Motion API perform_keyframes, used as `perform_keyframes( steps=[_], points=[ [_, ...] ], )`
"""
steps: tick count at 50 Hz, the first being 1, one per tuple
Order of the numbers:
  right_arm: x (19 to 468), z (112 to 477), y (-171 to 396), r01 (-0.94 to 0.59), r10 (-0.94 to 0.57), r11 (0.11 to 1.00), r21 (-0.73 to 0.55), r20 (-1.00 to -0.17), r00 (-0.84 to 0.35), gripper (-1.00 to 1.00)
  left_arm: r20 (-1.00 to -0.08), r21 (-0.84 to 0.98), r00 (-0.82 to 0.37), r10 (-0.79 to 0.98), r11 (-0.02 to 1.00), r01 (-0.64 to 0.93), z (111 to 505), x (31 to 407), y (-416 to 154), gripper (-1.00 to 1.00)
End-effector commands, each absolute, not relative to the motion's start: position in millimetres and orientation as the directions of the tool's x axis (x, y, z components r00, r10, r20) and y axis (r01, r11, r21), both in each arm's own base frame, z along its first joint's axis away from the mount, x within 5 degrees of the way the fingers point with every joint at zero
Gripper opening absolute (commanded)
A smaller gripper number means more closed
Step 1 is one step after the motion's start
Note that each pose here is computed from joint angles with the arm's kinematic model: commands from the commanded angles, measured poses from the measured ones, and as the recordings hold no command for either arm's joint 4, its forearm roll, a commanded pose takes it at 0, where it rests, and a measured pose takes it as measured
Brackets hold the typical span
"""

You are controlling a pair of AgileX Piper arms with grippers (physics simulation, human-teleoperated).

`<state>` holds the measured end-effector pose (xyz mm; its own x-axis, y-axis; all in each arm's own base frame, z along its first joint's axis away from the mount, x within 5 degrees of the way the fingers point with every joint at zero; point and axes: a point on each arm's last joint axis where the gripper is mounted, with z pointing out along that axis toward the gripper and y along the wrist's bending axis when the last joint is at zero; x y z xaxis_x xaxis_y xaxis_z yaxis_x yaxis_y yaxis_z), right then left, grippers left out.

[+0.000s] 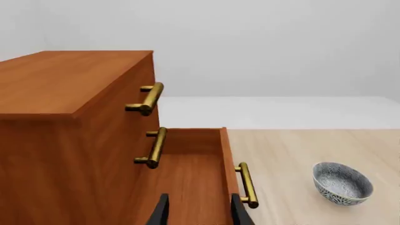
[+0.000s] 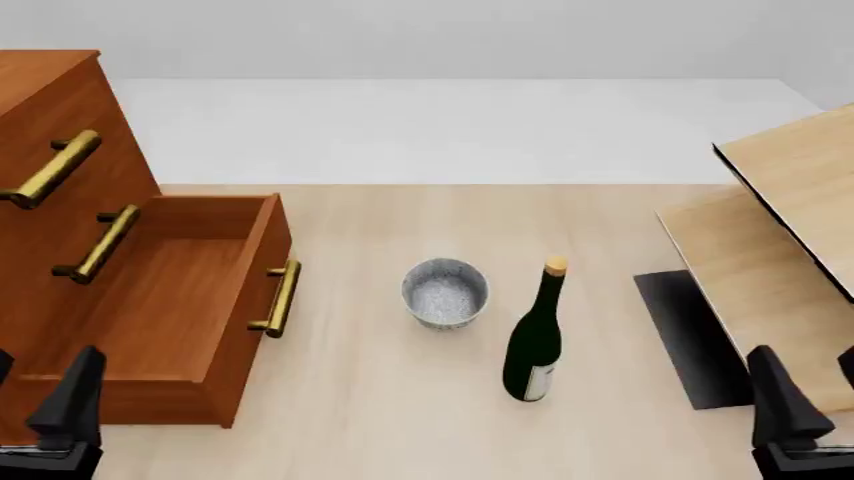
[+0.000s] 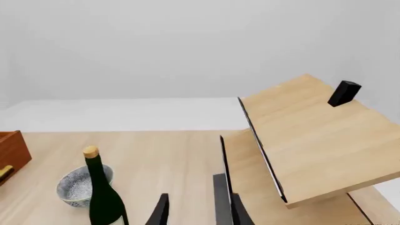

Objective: Put the wine bottle in the bottom drawer of the cabinet.

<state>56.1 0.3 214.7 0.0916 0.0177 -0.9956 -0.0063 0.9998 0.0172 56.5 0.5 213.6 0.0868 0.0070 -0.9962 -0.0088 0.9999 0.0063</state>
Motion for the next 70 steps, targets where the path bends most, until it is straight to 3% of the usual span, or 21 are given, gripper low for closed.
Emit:
perform_keyframes(
  steps=[1,16,29,33,40,51,70],
  points=[
    [56.9,213.8,0.1,-0.003,0.010,1.000,0.010,-0.997,0.082,1.00,-0.997,0.005,0.081,0.005,1.000,-0.002,216.8,56.1,0.1,1.00],
    [57.4,212.6,0.1,-0.002,0.006,1.000,0.006,-0.998,0.070,1.00,-0.999,0.035,0.029,0.034,0.999,0.034,270.0,61.2,-2.1,1.00],
    [57.2,212.4,-0.1,0.002,0.006,1.000,0.006,-0.998,0.069,1.00,-0.986,0.008,-0.167,0.021,0.997,0.077,326.9,98.8,-7.5,1.00],
    [56.7,212.4,0.0,0.000,0.002,1.000,0.002,-0.998,0.070,1.00,-0.953,0.022,-0.297,0.053,0.994,0.107,322.3,122.4,-12.3,1.00],
    [56.7,212.3,0.0,0.000,-0.001,1.000,-0.001,-0.998,0.069,1.00,-0.935,-0.007,-0.353,0.036,0.993,0.121,335.3,136.5,-17.1,1.00],
    [56.5,212.3,0.0,0.001,-0.003,1.000,-0.003,-0.998,0.070,1.00,-0.865,-0.009,-0.498,0.053,0.993,0.121,318.7,167.8,-21.4,1.00],
    [56.4,212.3,0.1,-0.001,-0.008,1.000,-0.008,-0.997,0.071,1.00,-0.811,-0.035,-0.581,0.073,0.984,0.173,305.4,195.7,-39.5,1.00]
  ],
)
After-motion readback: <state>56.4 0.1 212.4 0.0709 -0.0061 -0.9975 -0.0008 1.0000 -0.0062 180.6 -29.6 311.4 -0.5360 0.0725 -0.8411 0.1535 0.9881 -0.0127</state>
